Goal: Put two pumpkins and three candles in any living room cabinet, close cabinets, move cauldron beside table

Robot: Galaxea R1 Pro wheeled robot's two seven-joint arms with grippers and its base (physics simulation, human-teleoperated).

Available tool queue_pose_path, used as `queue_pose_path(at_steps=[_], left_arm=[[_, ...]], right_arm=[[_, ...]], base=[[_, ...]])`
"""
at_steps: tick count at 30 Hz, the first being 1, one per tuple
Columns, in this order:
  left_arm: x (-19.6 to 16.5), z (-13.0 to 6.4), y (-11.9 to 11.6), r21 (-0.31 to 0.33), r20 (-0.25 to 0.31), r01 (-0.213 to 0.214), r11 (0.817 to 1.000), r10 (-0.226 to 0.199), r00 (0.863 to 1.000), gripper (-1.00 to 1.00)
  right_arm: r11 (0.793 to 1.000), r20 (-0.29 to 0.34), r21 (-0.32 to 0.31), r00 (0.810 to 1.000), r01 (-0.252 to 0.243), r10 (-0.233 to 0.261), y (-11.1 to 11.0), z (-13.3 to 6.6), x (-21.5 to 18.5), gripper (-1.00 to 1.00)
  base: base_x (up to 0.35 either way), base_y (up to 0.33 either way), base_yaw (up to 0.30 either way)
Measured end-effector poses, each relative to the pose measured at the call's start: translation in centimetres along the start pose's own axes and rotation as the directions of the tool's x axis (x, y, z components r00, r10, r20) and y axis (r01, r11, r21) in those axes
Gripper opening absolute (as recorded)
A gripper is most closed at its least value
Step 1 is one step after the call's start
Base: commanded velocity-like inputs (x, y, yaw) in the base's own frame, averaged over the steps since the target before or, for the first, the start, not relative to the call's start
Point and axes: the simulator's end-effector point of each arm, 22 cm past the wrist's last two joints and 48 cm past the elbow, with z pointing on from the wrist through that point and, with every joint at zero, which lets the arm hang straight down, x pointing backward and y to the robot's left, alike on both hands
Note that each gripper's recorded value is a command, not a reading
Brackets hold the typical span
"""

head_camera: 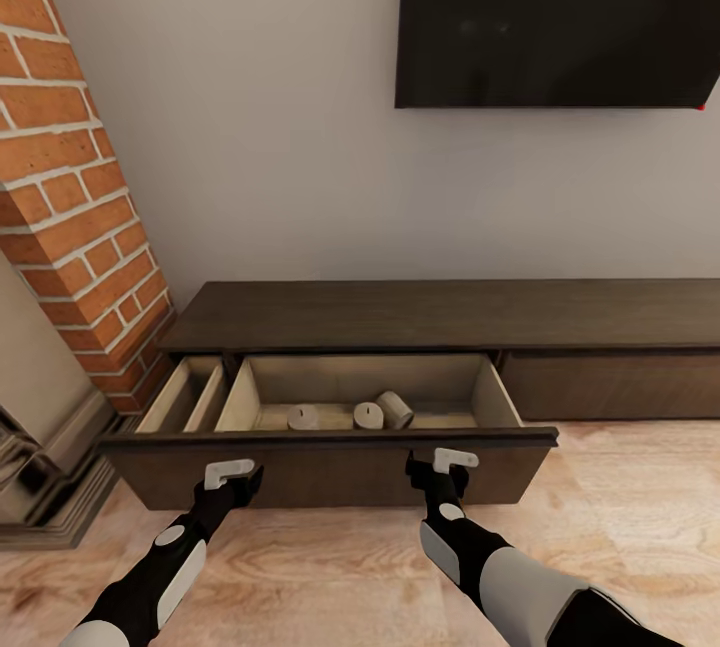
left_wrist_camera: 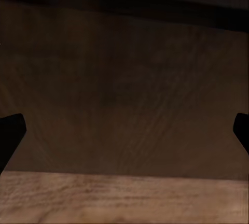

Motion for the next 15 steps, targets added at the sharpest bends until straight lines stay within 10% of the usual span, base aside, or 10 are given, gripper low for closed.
queue_pose_path(at_steps=[15], left_arm=[[0.10,-0.01,0.69,-0.033,-0.004,-0.001,0.999,0.001,1.000,1.00]], right_arm=[[1.000,-0.003,-0.002,1.000,0.003,-0.003,0.05,-0.02,0.10,1.00]], base=[[0.282,0.000,0.000]])
